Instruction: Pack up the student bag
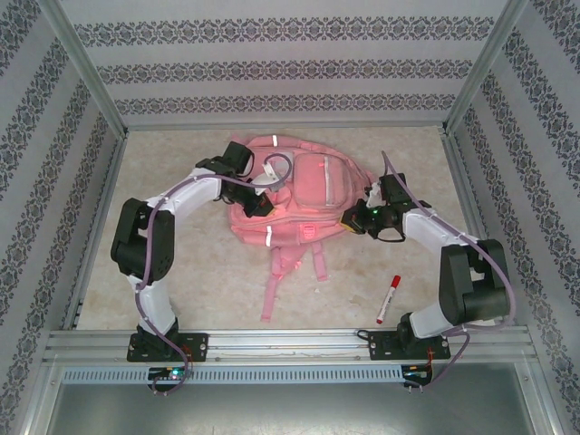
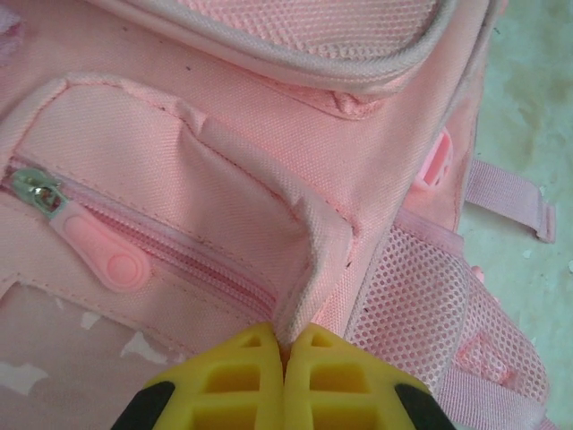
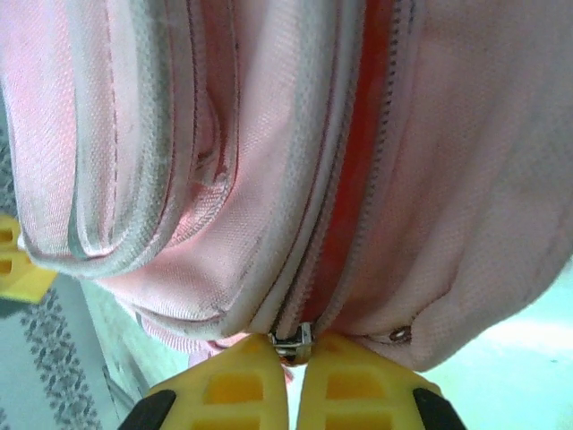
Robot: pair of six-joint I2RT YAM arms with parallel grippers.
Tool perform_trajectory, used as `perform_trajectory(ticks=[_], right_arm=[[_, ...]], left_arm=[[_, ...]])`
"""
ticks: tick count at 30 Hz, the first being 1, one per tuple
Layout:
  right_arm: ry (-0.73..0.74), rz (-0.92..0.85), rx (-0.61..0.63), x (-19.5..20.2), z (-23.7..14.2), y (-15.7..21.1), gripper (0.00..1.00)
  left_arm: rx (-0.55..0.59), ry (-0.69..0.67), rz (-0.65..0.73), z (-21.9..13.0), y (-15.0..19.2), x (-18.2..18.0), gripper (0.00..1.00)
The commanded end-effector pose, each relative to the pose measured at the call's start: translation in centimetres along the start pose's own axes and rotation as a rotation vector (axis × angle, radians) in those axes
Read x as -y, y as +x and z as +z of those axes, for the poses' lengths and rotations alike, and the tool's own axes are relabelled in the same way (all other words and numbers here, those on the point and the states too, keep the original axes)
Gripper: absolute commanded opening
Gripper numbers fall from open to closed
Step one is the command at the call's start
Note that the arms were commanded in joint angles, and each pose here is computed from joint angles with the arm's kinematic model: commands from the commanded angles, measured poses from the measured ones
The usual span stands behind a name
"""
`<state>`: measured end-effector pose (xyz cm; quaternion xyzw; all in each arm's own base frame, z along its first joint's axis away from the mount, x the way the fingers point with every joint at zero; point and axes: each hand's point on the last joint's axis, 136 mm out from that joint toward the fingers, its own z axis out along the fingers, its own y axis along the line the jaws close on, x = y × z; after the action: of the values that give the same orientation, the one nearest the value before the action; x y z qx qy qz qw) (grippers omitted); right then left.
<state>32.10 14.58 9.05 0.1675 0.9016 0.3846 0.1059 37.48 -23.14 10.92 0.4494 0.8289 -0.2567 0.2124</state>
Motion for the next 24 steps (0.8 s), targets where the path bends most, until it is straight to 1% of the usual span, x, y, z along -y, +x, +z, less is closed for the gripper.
perform_trajectory(ticks=[1, 2, 3, 4, 6, 8, 10, 11, 13, 15, 19, 24], right_arm=[[0.077, -0.026, 0.034, 1.9, -1.0, -1.1, 0.10], [0.074, -0.045, 0.030, 1.8, -1.1, -1.0, 0.13], [0.078, -0.061, 0.025, 1.7, -1.2, -0.8, 0.15], [0.081, -0.086, 0.017, 1.4, -1.3, -0.5, 0.18], [0.104, -0.131, 0.003, 1.1, -1.4, 0.1, 0.23], [0.125, -0.186, -0.008, 0.6, -1.2, 0.8, 0.27], [0.175, -0.237, -0.001, 0.5, -1.1, 1.1, 0.32], [0.197, -0.266, 0.005, 0.4, -1.0, 1.2, 0.35], [0.225, -0.321, 0.019, -0.1, -0.8, 1.4, 0.38], [0.272, -0.381, 0.027, -0.9, -0.6, 1.4, 0.40], [0.395, -0.484, 0.053, -2.1, -0.7, 1.0, 0.40], [0.479, -0.512, 0.059, -2.5, 0.6, 0.6, 0.40]], left_arm=[[-0.088, -0.176, -0.055, -3.3, 3.3, -4.7, 0.04], [-0.078, -0.156, -0.047, -3.3, 3.0, -4.4, 0.09], [-0.055, -0.118, -0.032, -3.3, 2.5, -3.7, 0.18], [-0.010, -0.036, -0.004, -3.2, 1.7, -2.2, 0.30], [0.085, 0.090, 0.081, -3.6, 0.1, 0.9, 0.47], [0.141, 0.143, 0.201, -3.9, -0.8, 3.5, 0.54], [0.156, 0.136, 0.297, -3.5, -1.2, 4.9, 0.61], [0.155, 0.118, 0.325, -3.1, -1.5, 5.1, 0.63], [0.166, 0.107, 0.342, -3.0, -2.2, 5.2, 0.63], [0.182, 0.087, 0.310, -2.9, -3.1, 4.8, 0.62], [0.187, 0.042, 0.283, -2.4, -3.7, 3.8, 0.60], [0.171, 0.038, 0.284, -1.9, -3.0, 3.7, 0.60]])
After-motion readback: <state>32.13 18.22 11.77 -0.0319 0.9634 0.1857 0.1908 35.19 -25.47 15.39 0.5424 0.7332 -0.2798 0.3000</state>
